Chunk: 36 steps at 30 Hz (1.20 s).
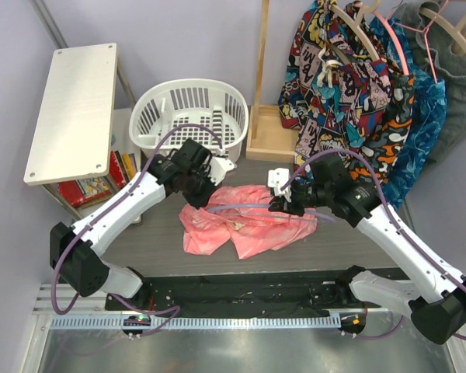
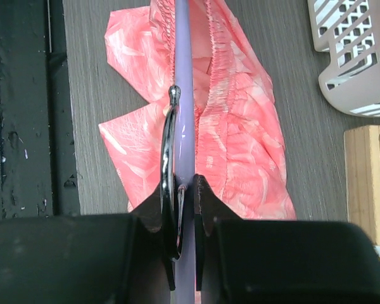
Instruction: Place the shorts on the hanger
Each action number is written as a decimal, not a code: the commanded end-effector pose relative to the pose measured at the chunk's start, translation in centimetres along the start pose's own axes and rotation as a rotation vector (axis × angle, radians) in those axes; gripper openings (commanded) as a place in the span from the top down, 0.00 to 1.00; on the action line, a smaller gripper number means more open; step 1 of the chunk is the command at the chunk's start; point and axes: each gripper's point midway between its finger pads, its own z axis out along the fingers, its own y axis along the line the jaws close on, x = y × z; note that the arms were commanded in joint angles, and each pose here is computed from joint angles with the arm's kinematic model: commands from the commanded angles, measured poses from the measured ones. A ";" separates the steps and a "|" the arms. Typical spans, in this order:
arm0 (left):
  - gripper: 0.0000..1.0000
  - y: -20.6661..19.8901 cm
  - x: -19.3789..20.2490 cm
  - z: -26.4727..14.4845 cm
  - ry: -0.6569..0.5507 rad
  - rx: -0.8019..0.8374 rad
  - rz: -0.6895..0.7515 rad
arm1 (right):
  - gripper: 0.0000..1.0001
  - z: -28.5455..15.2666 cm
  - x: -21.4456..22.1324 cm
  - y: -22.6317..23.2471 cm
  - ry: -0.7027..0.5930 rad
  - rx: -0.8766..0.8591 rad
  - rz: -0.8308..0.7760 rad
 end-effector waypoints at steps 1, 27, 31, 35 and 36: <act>1.00 -1.2 -1.2 -1.2 -0.036 0.054 -0.039 | 0.99 1.1 -2.4 -1.1 -0.120 0.004 -0.071; 1.00 -4.4 -6.6 -1.8 -0.167 0.224 -0.142 | 0.99 6.5 -3.2 -3.6 -0.256 -0.022 0.003; 1.00 -3.8 -7.4 -1.6 -0.183 0.201 -0.151 | 0.99 6.6 -3.3 -2.5 -0.267 -0.061 0.003; 0.70 -3.0 -7.7 -3.2 -0.229 0.187 -0.100 | 0.99 6.3 -3.0 -2.2 -0.265 -0.057 -0.011; 0.61 -1.8 -7.7 -3.9 -0.258 0.173 -0.118 | 0.99 6.1 -3.1 -2.1 -0.268 -0.054 -0.015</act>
